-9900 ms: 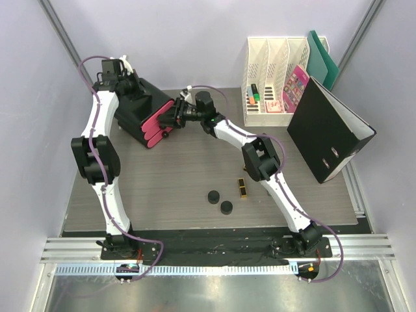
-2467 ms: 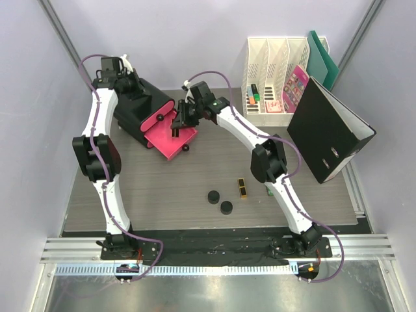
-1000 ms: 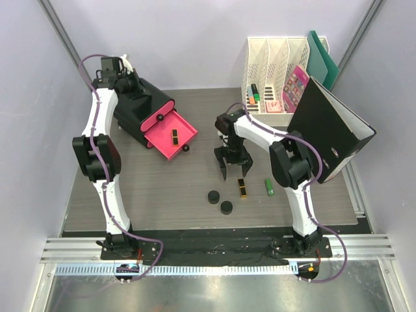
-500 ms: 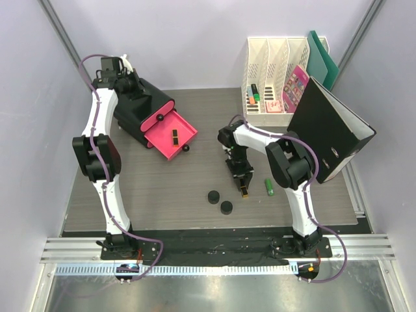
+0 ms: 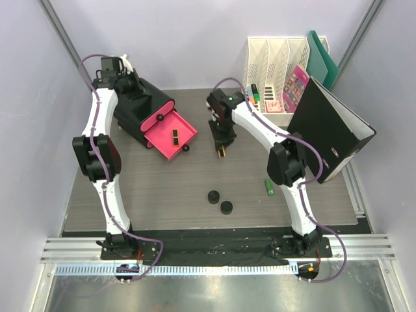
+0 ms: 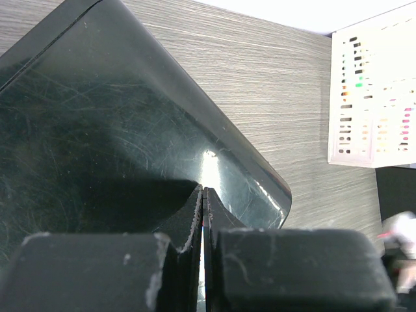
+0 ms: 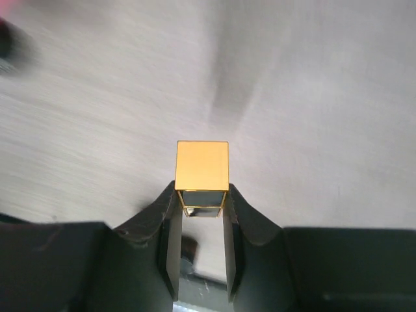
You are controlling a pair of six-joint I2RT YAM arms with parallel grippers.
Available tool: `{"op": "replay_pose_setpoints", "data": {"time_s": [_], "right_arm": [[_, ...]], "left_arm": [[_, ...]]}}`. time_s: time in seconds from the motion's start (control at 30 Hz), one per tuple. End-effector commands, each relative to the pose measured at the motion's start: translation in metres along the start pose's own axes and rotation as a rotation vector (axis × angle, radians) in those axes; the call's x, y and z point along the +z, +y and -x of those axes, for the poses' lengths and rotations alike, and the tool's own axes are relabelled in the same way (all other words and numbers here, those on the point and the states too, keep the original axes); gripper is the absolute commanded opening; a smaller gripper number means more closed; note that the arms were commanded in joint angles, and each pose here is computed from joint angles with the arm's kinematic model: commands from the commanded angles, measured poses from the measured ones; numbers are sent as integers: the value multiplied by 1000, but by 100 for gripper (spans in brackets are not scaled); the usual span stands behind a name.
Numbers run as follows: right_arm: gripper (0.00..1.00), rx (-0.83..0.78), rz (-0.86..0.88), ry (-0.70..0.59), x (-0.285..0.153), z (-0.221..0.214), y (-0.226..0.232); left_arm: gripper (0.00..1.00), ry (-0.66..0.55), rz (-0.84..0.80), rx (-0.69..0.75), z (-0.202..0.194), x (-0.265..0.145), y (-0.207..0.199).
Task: Organize the makeup
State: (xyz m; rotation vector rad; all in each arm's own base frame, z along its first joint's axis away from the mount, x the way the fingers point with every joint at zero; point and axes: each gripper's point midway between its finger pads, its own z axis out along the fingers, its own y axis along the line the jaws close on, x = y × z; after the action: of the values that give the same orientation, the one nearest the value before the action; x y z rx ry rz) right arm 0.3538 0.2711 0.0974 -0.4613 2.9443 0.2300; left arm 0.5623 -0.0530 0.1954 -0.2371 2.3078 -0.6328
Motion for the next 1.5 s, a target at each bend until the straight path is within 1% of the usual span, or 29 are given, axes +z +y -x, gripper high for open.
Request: {"op": "replay_pose_setpoints", "data": {"time_s": [0.0,0.1,0.13,0.23,0.3,0.4,0.43,0.5,0.53,0.63,0.67,0.7,0.77,0.87,0.9,0.97,1.0,1.07,1.1,1.27,1.3,1.33,1.37,1.43,1.47], "right_arm": [[1,-34,136,-219,-30,69,34],[1,-7,275,-299,-43,92,62],[1,18,357,-297,-48,93,78],[1,46,530,-374,-59,115,110],[1,42,568,-395,-57,124,120],[1,43,620,-463,-69,144,134],[1,49,623,-467,-60,150,135],[1,59,634,-485,-60,157,139],[3,62,640,-489,-55,160,140],[11,85,617,-481,-37,162,135],[12,93,612,-475,-32,162,135],[17,102,607,-471,-29,163,134],[21,119,597,-459,-20,163,131],[28,136,579,-464,-18,164,129],[41,136,569,-474,-18,165,128],[53,130,560,-495,-23,168,126],[62,128,555,-504,-25,169,124],[71,124,549,-535,-36,173,123],[77,120,547,-546,-39,174,124],[80,113,529,-603,-62,180,117],[80,119,520,-622,-77,179,113],[80,131,490,-605,-73,173,105],[80,159,434,-619,-75,173,92],[80,211,333,-563,-73,154,60],[80,236,252,-550,-69,147,40]], "left_arm": [[0,541,298,-153,-161,19,92],[0,546,286,-161,-163,21,91],[0,549,283,-165,-164,21,90],[0,553,281,-171,-166,22,91],[0,555,280,-170,-167,22,90],[0,556,280,-172,-168,22,91],[0,554,281,-171,-167,22,91],[0,557,281,-171,-168,22,91],[0,556,280,-172,-168,22,91],[0,554,280,-173,-168,22,91],[0,554,279,-172,-168,21,91],[0,555,281,-170,-168,21,91],[0,554,279,-172,-168,21,91],[0,557,283,-170,-169,22,92],[0,557,281,-169,-169,21,91],[0,558,283,-169,-169,21,92],[0,558,283,-171,-169,22,92],[0,557,281,-171,-169,23,91],[0,556,284,-173,-169,23,92],[0,554,282,-171,-167,23,92],[0,552,282,-166,-167,23,91],[0,552,284,-168,-167,22,91],[0,550,286,-168,-167,23,93],[0,549,284,-170,-166,23,91],[0,548,282,-168,-166,24,91]]}}
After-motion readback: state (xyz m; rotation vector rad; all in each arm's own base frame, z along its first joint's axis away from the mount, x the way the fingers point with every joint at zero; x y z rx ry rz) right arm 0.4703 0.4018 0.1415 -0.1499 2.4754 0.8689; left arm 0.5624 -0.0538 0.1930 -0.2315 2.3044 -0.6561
